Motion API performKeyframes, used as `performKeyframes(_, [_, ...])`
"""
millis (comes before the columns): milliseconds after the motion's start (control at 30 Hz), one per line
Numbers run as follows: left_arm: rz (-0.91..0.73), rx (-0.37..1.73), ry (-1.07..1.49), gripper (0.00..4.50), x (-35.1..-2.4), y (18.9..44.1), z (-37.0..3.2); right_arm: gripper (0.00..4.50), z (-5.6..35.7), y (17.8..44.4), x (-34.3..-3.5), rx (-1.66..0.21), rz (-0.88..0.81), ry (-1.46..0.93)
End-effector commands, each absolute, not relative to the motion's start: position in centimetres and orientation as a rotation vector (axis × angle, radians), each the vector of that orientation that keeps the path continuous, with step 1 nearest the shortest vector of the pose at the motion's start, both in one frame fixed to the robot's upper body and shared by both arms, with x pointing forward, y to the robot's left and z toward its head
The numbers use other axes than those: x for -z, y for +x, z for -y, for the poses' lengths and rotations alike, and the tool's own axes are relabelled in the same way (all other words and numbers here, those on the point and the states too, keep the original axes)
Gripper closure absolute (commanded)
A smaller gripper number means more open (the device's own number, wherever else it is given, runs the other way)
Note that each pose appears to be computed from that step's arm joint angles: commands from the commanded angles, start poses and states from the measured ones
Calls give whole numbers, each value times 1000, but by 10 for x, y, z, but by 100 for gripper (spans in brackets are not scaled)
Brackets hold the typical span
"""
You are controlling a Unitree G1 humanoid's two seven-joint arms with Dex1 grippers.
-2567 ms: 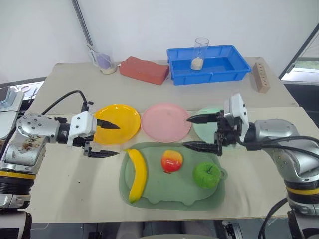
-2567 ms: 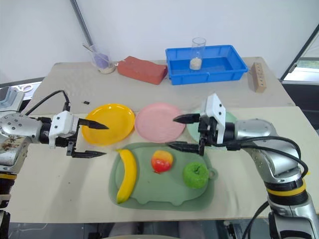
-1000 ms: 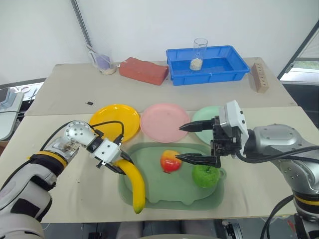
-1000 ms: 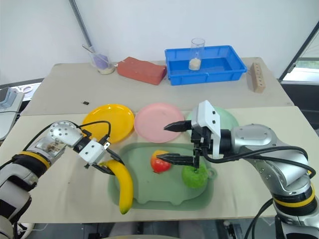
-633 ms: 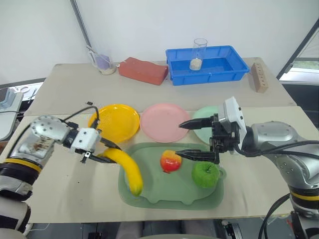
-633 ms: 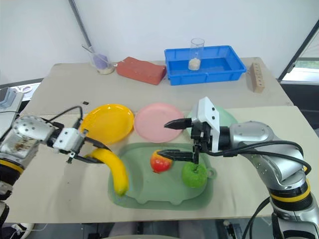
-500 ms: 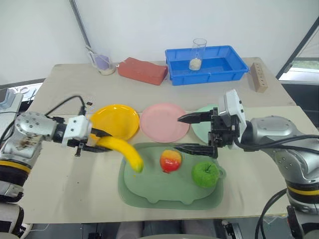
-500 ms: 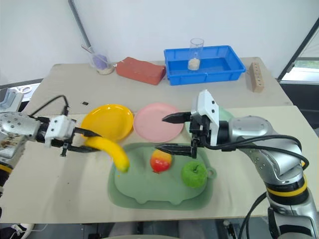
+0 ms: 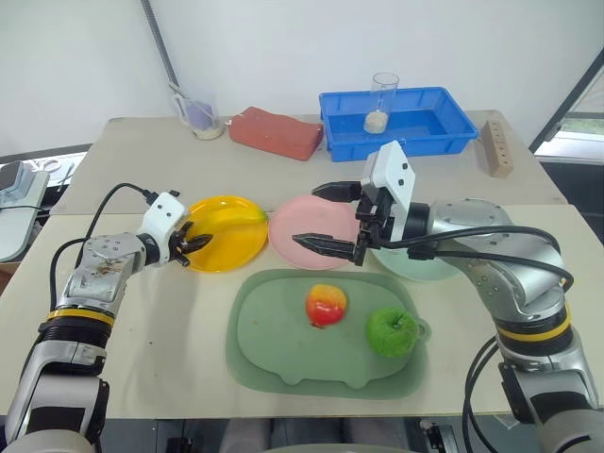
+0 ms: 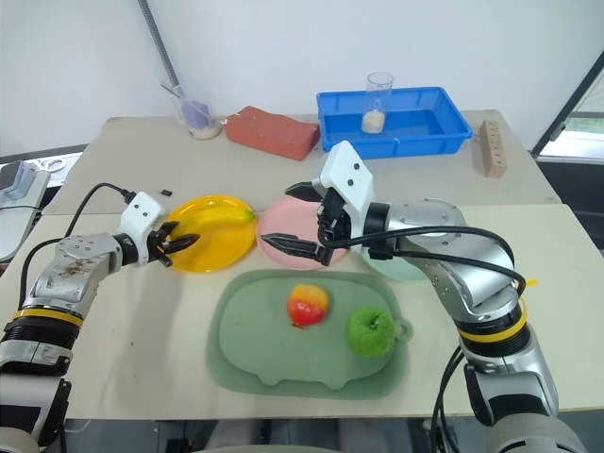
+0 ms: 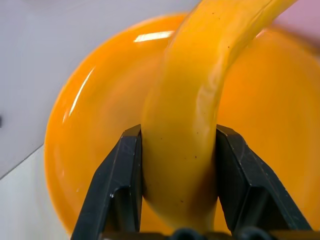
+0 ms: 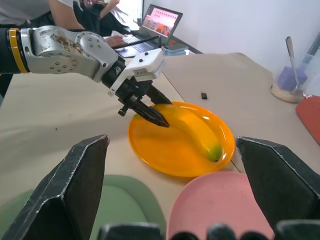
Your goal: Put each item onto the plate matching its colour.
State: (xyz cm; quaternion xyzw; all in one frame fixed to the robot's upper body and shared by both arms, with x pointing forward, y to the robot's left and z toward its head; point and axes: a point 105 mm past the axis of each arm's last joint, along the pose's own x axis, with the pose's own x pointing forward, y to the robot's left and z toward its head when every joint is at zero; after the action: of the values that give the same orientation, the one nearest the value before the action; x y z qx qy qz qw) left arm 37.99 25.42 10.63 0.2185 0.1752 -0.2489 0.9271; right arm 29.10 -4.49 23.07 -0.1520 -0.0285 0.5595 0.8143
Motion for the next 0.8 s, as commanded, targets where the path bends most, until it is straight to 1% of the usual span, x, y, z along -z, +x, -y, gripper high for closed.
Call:
performKeyframes(33, [-321, 469, 471, 303, -121, 387, -261, 0, 45, 290, -242, -1173, 105, -339])
performKeyframes(100, [-305, 483, 445, 199, -125, 389, -259, 0, 45, 290, -243, -1166, 107, -332])
performKeyframes(133, [-296, 490, 439, 170, -127, 389, -257, 0, 46, 289, -243, -1163, 106, -331])
performKeyframes(233, [-268, 527, 412, 29, -138, 389, -252, 0, 49, 289, -241, -1147, 99, -328])
performKeyframes(267, [-258, 542, 419, 6, -142, 388, -251, 0, 51, 289, -240, -1138, 93, -330])
performKeyframes(367, [-238, 583, 494, 6, -158, 384, -251, 0, 61, 290, -236, -1108, 73, -339])
performKeyframes(433, [-193, 644, 519, 6, -180, 378, -242, 0, 72, 290, -233, -1084, 53, -348])
performKeyframes(500, [-139, 758, 534, 6, -200, 368, -224, 0, 83, 287, -230, -1069, 27, -356])
performKeyframes(567, [-113, 894, 542, 6, -209, 355, -201, 0, 95, 284, -226, -1062, 2, -372])
performKeyframes(633, [-84, 1053, 597, 6, -205, 338, -174, 0, 105, 278, -223, -1080, -28, -382])
performKeyframes(700, [-57, 1207, 609, 6, -195, 321, -146, 0, 113, 269, -219, -1109, -63, -379])
performKeyframes(767, [-66, 1364, 650, 6, -170, 304, -123, 0, 121, 261, -212, -1129, -107, -383])
performKeyframes(800, [-68, 1404, 666, 6, -163, 299, -119, 0, 123, 259, -210, -1134, -118, -385])
